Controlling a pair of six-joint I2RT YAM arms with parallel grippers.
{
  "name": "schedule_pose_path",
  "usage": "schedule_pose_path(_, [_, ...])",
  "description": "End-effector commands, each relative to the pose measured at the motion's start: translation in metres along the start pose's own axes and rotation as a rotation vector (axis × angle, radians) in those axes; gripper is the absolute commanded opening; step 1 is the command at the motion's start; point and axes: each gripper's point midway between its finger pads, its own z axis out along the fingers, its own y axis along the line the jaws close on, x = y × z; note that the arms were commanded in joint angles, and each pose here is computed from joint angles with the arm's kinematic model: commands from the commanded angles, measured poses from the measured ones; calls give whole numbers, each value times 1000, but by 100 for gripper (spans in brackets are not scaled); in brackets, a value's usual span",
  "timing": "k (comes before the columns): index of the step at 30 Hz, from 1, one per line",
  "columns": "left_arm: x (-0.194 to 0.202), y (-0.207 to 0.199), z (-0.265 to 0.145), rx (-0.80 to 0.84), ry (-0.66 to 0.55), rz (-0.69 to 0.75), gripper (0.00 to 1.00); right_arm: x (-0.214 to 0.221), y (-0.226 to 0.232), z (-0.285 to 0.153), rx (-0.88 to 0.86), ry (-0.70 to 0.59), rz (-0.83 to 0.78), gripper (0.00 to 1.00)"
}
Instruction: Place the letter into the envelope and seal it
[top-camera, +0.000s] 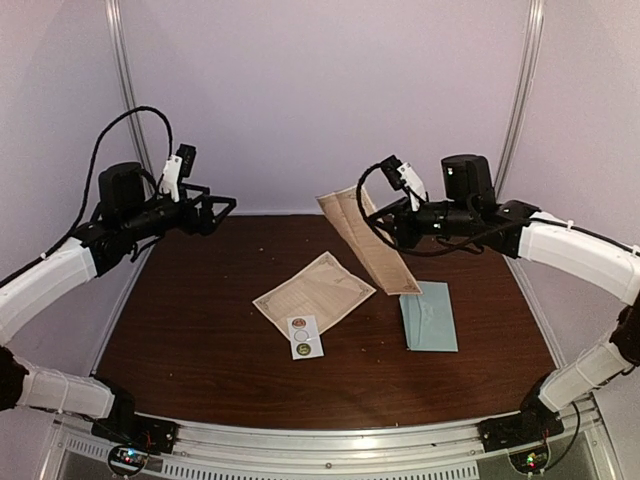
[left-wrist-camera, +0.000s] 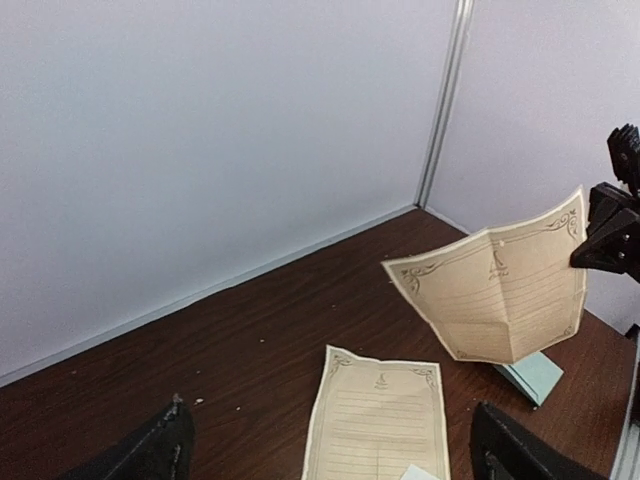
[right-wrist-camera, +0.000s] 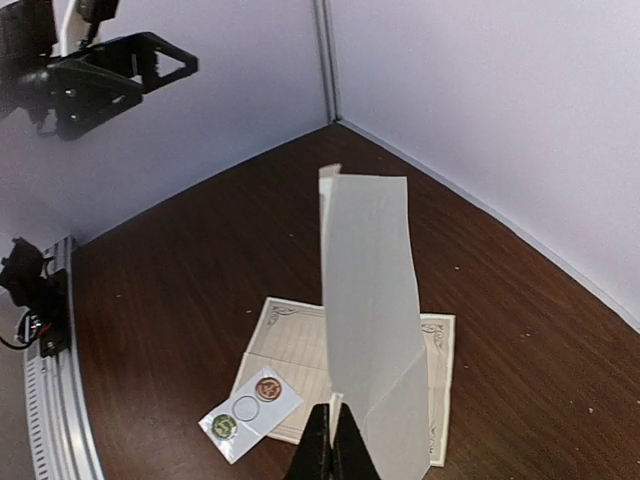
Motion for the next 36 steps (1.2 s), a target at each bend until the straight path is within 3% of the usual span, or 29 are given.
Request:
schedule_pose_path(1, [-43,-58,8,231,-99,132,98,-19,68,-28,-348,-27,16,0])
schedule_pose_path(4, [-47,-70,12,294,-118,137,98,-29,88,-41,-447,-32,7,0])
schedule_pose_path(12, [-15,-108,0,554,-131,69,98,-70,113,-85,-554,-233,9,0])
schedule_pose_path(17, [-8,-129,0,633,-137,43,98,-88,120,-95,-601,-326,4,0])
schedule_pose_path(30, [10,-163,16,763,-76,-23,98,-101,139,-99,-669,-372,-37,0])
schedule_pose_path(32, [11,-167,14,788,-70,-24,93,-101,136,-97,-645,-374,-30,0])
schedule_pose_path(36, [7,-170,10,817,-78,-30,63,-98,124,-89,-562,-371,-18,0])
